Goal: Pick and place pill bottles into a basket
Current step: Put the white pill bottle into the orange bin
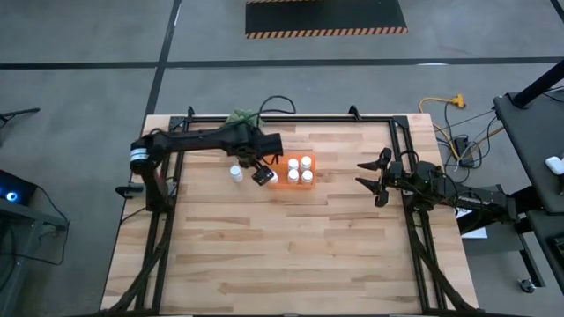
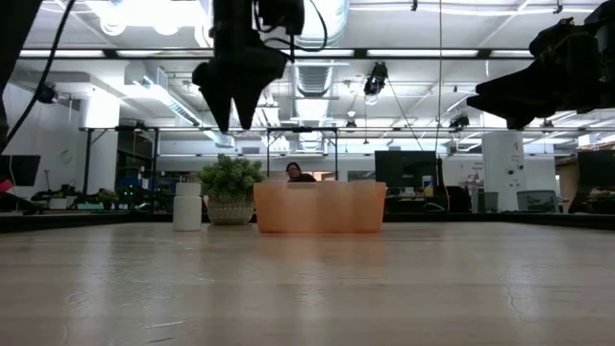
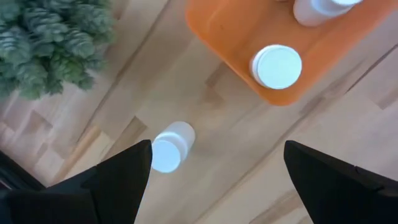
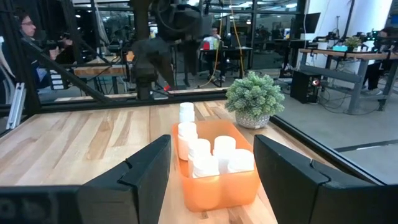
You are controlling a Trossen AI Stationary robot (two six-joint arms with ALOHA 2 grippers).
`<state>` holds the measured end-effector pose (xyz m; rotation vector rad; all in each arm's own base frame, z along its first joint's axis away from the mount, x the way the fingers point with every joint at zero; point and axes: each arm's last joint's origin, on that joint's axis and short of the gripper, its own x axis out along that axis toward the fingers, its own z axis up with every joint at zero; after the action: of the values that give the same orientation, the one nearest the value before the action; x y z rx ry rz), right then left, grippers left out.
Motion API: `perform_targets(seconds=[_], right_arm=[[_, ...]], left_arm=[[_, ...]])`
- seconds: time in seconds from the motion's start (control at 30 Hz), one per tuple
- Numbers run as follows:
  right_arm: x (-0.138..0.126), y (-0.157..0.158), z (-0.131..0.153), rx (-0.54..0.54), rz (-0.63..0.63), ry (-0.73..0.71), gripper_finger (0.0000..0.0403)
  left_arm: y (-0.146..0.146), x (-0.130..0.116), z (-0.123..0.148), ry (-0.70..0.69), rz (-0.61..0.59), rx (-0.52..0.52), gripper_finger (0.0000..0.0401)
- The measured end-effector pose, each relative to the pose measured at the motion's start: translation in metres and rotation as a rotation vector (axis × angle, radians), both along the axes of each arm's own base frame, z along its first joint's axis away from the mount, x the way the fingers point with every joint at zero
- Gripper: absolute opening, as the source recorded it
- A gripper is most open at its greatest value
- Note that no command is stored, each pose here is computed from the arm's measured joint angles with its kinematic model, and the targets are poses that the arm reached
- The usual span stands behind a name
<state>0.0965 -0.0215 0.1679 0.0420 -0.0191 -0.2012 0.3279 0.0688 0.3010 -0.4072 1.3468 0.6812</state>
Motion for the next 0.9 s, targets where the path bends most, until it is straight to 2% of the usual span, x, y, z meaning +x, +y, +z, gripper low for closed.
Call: perform_targets(seconds=[0.17,0.47,0.9], right_arm=[[0.0,0.0,0.0,0.0,-0.001,0.0,0.0219],[0.0,0.0,0.0,0.0,-0.002,0.0,0.0219],[0.0,0.0,0.0,0.0,-0.003,0.0,0.0219]], left_arm=[[-0.001,-0.015,0.001,-0.031,0.021,-0.001,0.0345],[0.004,-0.043,-0.041,0.015,0.124,-0.054,0.0345],[0.02,-0.051,-0.058,0.01,0.151,-0.058,0.0345]])
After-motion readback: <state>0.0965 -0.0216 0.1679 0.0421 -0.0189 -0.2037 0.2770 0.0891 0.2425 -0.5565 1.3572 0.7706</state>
